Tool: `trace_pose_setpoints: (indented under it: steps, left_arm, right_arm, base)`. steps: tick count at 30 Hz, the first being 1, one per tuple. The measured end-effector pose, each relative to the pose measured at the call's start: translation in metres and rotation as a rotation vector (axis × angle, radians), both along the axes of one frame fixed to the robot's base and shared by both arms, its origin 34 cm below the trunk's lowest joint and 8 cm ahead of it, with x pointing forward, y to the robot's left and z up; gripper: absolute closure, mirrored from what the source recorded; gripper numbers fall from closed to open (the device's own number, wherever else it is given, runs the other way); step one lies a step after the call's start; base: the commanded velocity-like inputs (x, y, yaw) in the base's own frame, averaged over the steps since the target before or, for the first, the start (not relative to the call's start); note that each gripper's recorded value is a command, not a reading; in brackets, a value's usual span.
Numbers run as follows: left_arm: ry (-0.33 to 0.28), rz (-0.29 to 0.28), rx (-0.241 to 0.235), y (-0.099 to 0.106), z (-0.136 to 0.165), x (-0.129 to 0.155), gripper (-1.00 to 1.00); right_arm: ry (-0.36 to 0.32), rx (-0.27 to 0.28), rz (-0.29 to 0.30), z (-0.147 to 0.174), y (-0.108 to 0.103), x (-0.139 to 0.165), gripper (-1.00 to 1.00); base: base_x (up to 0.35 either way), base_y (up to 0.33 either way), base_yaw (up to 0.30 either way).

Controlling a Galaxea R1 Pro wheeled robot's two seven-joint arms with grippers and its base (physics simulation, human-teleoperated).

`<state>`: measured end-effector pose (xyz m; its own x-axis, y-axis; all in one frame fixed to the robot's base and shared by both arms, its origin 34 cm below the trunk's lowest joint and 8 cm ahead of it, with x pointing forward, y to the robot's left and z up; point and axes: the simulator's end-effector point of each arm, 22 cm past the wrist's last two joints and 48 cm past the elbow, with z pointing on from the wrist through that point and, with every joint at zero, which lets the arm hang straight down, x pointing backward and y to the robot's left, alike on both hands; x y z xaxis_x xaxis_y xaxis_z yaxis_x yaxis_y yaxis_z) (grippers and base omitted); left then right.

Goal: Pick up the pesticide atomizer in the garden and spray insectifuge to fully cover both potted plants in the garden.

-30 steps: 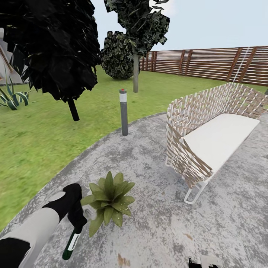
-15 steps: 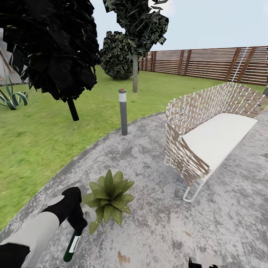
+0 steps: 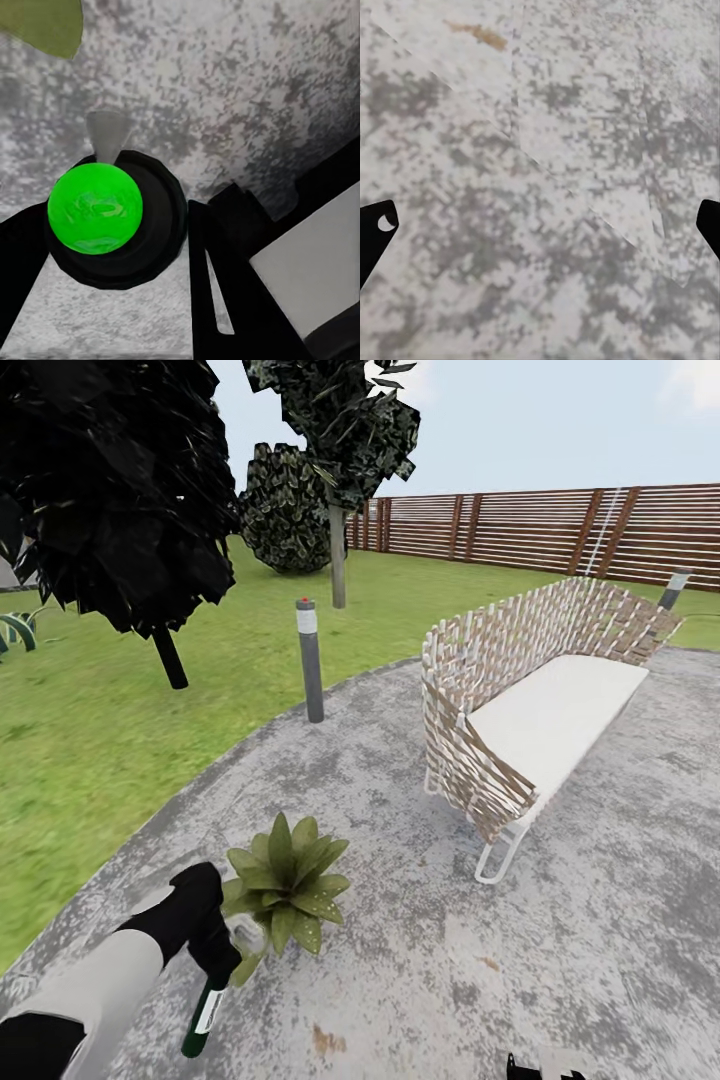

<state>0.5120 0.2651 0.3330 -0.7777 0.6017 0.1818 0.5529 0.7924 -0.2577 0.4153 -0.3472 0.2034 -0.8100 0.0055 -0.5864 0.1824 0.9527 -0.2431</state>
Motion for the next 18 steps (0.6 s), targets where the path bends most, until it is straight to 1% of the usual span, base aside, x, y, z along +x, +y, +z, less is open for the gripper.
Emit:
trace_pose_setpoints:
  steps: [2,5,8,12,14,18]
  left_arm:
    - [0.02,0.0,0.008,0.005,-0.007,-0.012,1.0]
    - [0.035,-0.006,0.012,0.005,-0.015,-0.026,1.0]
    - [0.022,-0.005,0.013,0.006,-0.015,-0.025,1.0]
    - [0.035,0.006,0.005,0.006,-0.021,-0.035,1.0]
    - [0.035,0.01,0.003,0.005,-0.021,-0.036,1.0]
    - [0.022,0.002,0.025,0.012,-0.023,-0.034,1.0]
  right_arm:
    - [0.0,0.0,0.0,0.0,0.0,0.0,-1.0]
    - [0.0,0.002,0.002,0.0,0.001,0.0,-1.0]
    - [-0.001,0.002,0.002,0.0,0.0,0.0,-1.0]
    - [0.0,0.002,0.005,0.0,0.001,0.0,-1.0]
    - [0.0,0.002,0.006,0.0,0.001,0.0,-1.0]
    - [0.0,0.002,0.006,0.0,0.001,0.0,-1.0]
  base:
    - [0.0,0.0,0.0]
    - [0.0,0.0,0.0]
    - [0.0,0.0,0.0]
    - [0.0,0.0,0.0]
    - [0.0,0.0,0.0]
    - [0.0,0.0,0.0]
